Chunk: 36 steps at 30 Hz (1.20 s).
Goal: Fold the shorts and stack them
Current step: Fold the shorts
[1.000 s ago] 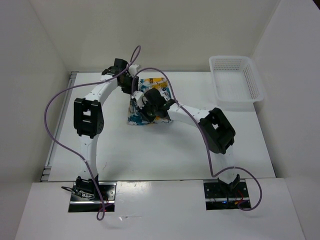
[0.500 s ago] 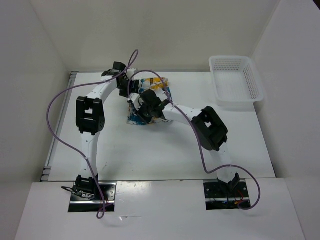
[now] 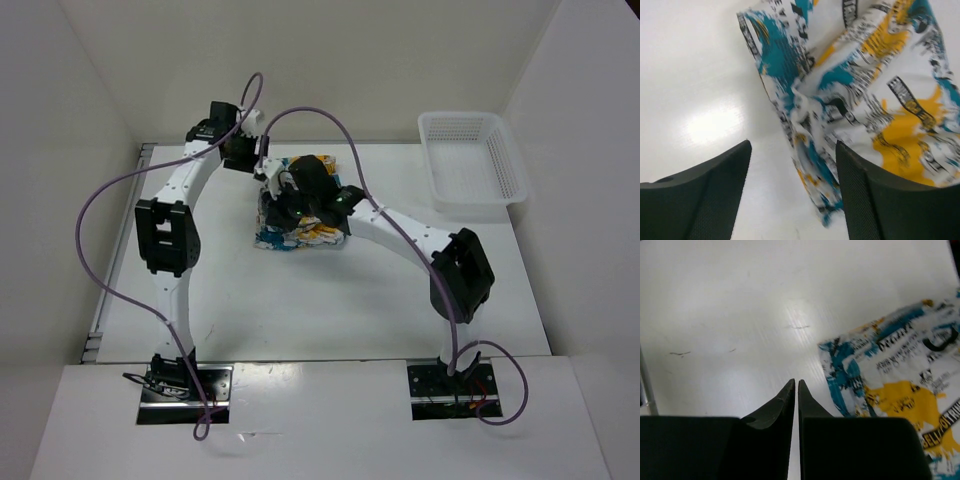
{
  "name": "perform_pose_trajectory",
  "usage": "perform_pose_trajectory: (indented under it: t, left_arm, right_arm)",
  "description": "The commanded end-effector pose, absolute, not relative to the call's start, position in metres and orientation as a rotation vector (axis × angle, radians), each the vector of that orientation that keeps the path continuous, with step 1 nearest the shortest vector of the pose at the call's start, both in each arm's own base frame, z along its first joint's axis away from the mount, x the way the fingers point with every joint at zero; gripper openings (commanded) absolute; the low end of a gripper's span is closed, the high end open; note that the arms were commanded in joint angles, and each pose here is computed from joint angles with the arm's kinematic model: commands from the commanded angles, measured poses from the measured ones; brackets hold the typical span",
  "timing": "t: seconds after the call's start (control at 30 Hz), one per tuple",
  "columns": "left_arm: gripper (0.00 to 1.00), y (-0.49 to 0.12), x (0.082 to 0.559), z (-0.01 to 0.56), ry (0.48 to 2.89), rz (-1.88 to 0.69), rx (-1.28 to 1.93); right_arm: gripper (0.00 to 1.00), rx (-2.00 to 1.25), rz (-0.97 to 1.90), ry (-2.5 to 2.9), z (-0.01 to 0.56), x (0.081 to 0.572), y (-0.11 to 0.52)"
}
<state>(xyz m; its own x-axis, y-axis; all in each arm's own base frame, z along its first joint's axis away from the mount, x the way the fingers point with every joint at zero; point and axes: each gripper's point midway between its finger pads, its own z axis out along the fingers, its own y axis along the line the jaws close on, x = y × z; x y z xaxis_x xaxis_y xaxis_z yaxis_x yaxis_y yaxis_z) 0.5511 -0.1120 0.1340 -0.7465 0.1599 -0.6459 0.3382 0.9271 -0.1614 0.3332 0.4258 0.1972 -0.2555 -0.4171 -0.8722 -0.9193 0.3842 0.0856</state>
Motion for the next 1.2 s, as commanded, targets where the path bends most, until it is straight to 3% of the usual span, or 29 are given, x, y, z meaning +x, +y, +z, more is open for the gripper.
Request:
perform_pose_trajectory:
  t: [0.0, 0.1, 0.2, 0.53, 0.73, 0.87, 1.03, 1.17]
  left_arm:
    - [0.74, -0.124, 0.526, 0.178, 2.352, -0.403, 0.398]
    - [0.56, -0.149, 0.485, 0.157, 2.402, -0.498, 0.468]
    - [0.49, -0.166, 0.457, 0.139, 2.441, -0.598, 0.516]
    - [0.55, -0.196, 0.443, 0.077, 2.537, -0.637, 0.595]
    - [0.55, -0.167, 0.428, 0.013, 2.705, -0.449, 0.549]
    - [0.55, -0.162, 0.426, 0.008, 2.716, -0.447, 0.536]
    - [0.6, -0.169, 0.431, 0.018, 2.689, -0.491, 0.545]
    - [0.68, -0.171, 0.436, 0.032, 2.66, -0.489, 0.545]
  right_arm:
    - [0.08, -0.966, 0.658, 1.963, 0.184, 0.364, 0.388]
    - [0.05, -0.921, 0.596, 1.989, 0.176, 0.372, 0.37]
    - [0.02, -0.836, 0.558, 2.031, 0.165, 0.388, 0.346]
    - [0.01, -0.774, 0.396, 2.103, 0.096, 0.414, 0.315]
    - [0.01, -0.843, 0.345, 2.175, 0.047, 0.404, 0.299]
    - [0.01, -0.864, 0.333, 2.203, 0.027, 0.403, 0.298]
    - [0.01, -0.88, 0.326, 2.174, 0.034, 0.41, 0.302]
    - [0.01, -0.893, 0.356, 2.096, 0.078, 0.415, 0.31]
